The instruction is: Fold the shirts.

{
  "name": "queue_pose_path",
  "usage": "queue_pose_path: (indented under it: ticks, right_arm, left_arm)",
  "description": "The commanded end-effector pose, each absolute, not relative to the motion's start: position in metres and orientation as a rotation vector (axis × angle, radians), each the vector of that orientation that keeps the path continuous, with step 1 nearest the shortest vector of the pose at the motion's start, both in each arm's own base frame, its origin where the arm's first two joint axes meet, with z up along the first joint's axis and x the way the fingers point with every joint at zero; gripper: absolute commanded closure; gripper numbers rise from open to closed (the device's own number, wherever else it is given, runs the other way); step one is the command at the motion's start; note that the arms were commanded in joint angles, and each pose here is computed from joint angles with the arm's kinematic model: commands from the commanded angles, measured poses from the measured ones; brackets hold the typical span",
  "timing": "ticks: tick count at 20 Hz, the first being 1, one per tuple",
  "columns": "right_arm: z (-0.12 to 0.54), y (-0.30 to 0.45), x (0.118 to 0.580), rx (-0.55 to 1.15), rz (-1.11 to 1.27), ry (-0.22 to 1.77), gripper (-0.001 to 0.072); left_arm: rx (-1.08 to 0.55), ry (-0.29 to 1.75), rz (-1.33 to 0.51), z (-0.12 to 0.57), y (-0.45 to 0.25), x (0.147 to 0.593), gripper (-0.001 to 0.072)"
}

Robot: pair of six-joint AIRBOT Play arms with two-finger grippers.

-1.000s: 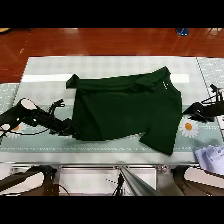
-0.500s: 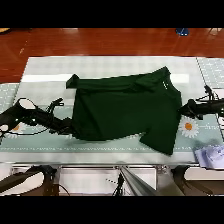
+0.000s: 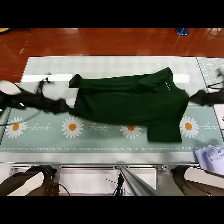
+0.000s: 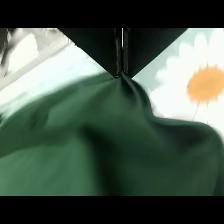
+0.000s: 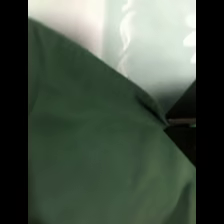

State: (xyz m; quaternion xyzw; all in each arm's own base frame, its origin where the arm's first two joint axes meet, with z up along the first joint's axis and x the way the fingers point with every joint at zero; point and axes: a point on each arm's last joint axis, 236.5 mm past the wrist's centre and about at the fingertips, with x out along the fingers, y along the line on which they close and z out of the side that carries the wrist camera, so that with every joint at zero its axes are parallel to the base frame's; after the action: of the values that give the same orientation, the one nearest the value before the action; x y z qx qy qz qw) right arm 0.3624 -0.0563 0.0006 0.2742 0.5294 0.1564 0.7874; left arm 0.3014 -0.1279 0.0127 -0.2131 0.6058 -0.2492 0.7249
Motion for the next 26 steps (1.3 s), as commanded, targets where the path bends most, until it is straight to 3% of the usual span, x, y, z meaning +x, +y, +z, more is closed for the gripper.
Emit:
queue_pose_path:
  ticks: [1,4,6,8,11,14,18,22,26]
  right_arm:
    - [0.144,-0.032,0.400,0.594,0.421,0.716,0.0681]
    - [0.292,-0.019,0.399,0.597,0.441,0.277,0.0682]
    - [0.380,-0.006,0.368,0.479,0.428,0.064,0.0681]
    - [0.444,0.014,0.325,0.278,0.384,-0.056,0.0682]
    - [0.498,0.027,0.262,0.165,0.222,-0.125,0.0682]
    - [0.502,0.021,0.209,0.070,0.016,-0.078,0.0682]
    - [0.476,0.027,0.159,-0.017,-0.099,0.094,0.0682]
    - [0.474,0.025,0.146,-0.026,-0.140,0.121,0.0682]
    - [0.435,0.022,0.158,0.019,-0.103,0.304,0.0682]
  left_arm:
    - [-0.334,0.953,-0.595,0.150,-0.127,0.347,0.0689]
    - [-0.188,0.545,-0.599,0.308,-0.124,0.344,0.0690]
    - [-0.084,0.278,-0.559,0.406,-0.117,0.315,0.0689]
    - [0.022,0.108,-0.493,0.468,-0.106,0.277,0.0689]
    - [0.092,-0.023,-0.360,0.512,-0.083,0.229,0.0689]
    - [0.059,0.034,-0.251,0.501,-0.061,0.198,0.0689]
    - [0.081,0.273,-0.215,0.442,-0.052,0.164,0.0689]
    - [0.110,0.413,-0.076,0.410,-0.018,0.139,0.0690]
    - [0.116,0.517,-0.005,0.388,0.000,0.125,0.0690]
